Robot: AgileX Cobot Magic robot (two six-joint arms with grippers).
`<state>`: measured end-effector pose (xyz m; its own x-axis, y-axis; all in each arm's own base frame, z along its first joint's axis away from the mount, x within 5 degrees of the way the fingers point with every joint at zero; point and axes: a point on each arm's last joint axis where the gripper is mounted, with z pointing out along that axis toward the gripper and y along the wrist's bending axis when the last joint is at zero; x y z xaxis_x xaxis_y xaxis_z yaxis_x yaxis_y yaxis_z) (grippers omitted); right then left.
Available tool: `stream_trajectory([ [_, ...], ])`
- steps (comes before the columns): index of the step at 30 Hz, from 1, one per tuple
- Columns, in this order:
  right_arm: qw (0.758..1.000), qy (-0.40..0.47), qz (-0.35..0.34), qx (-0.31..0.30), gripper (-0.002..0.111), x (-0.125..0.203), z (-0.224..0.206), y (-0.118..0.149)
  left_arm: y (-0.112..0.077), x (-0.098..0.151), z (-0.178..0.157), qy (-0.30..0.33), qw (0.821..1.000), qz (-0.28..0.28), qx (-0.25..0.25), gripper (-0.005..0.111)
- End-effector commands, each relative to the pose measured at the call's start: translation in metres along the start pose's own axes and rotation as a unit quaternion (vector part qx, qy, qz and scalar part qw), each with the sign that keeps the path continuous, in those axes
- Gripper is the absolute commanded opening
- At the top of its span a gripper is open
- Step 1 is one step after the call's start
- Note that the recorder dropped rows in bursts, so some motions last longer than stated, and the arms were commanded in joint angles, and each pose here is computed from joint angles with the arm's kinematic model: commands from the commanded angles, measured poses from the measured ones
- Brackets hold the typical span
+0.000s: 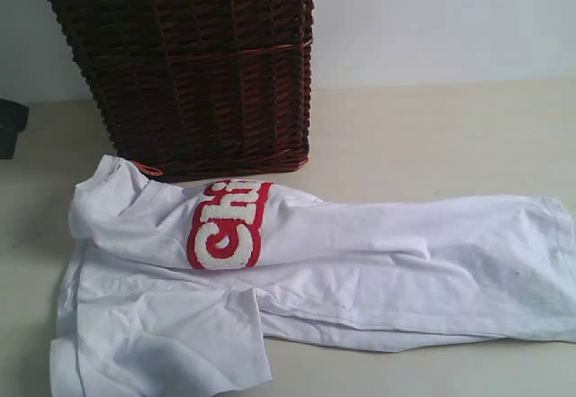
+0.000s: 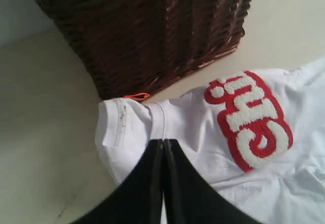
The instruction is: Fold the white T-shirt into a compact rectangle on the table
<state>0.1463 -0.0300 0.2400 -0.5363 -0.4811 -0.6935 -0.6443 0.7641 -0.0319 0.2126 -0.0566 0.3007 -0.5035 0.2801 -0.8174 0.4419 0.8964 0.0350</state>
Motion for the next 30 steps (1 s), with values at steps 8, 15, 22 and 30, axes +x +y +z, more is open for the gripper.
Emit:
stream_trajectory([
  [8, 0.995, -0.018, -0.063, 0.068, 0.0, -0.012, -0.02, 0.016, -0.01, 0.081, -0.058, -0.105, 0.99, -0.036, -0.091, 0.0],
  [15, 0.994, -0.017, -0.069, 0.08, 0.0, -0.013, -0.022, 0.017, -0.014, 0.114, -0.081, -0.169, 0.972, -0.04, -0.16, 0.0],
  [22, 0.979, -0.04, -0.031, 0.196, 0.0, -0.016, -0.025, -0.009, -0.023, 0.149, -0.066, -0.106, 0.984, -0.056, -0.133, 0.0],
  [30, 0.995, -0.01, -0.004, 0.094, 0.0, 0.0, 0.004, -0.028, -0.026, 0.166, -0.058, -0.057, 0.991, -0.022, -0.12, 0.0],
])
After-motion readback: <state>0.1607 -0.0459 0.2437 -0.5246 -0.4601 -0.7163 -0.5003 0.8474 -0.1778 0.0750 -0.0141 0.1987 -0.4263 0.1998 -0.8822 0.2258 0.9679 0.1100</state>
